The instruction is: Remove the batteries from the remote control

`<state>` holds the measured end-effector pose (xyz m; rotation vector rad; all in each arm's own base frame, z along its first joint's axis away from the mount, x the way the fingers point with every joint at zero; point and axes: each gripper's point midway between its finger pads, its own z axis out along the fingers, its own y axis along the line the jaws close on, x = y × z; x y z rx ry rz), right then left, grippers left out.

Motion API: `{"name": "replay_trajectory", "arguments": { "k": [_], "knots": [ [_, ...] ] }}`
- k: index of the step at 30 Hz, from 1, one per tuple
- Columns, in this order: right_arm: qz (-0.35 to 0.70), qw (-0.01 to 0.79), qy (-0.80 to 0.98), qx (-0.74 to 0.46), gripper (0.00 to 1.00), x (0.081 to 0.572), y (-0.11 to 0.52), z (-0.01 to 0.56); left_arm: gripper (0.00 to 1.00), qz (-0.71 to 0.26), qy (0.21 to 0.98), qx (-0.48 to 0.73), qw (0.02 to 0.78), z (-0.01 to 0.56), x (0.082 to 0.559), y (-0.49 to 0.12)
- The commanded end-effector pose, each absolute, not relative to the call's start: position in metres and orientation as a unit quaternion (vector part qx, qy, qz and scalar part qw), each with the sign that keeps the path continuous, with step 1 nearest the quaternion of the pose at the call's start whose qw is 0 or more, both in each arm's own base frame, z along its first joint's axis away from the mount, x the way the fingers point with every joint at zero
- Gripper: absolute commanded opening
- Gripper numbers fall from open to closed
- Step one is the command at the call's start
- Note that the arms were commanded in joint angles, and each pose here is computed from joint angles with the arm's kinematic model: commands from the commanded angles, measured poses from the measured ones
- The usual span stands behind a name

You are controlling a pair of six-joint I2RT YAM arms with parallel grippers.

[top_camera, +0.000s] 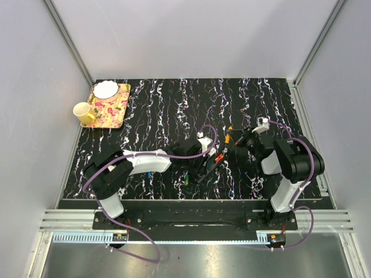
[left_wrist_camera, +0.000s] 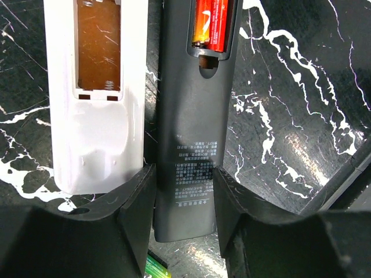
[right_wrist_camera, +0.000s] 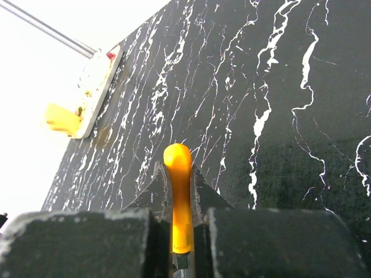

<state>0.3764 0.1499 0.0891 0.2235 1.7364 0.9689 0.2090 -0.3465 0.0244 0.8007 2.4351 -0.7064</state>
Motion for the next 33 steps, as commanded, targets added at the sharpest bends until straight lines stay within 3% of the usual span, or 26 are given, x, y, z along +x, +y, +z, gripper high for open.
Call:
{"name": "replay_trajectory", "arguments": {
  "k": [1, 33],
  "knots": [
    [0.516, 0.400, 0.750, 0.106, 0.00, 0.327, 0.188, 0.065, 0.00, -0.217, 0.907, 0.297, 0.206, 0.002, 0.202, -0.327],
    [0.573, 0.388, 0.715, 0.101, 0.00, 0.326, 0.196, 0.105, 0.00, -0.169, 0.940, 0.274, 0.113, -0.035, 0.199, -0.324]
  ]
}}
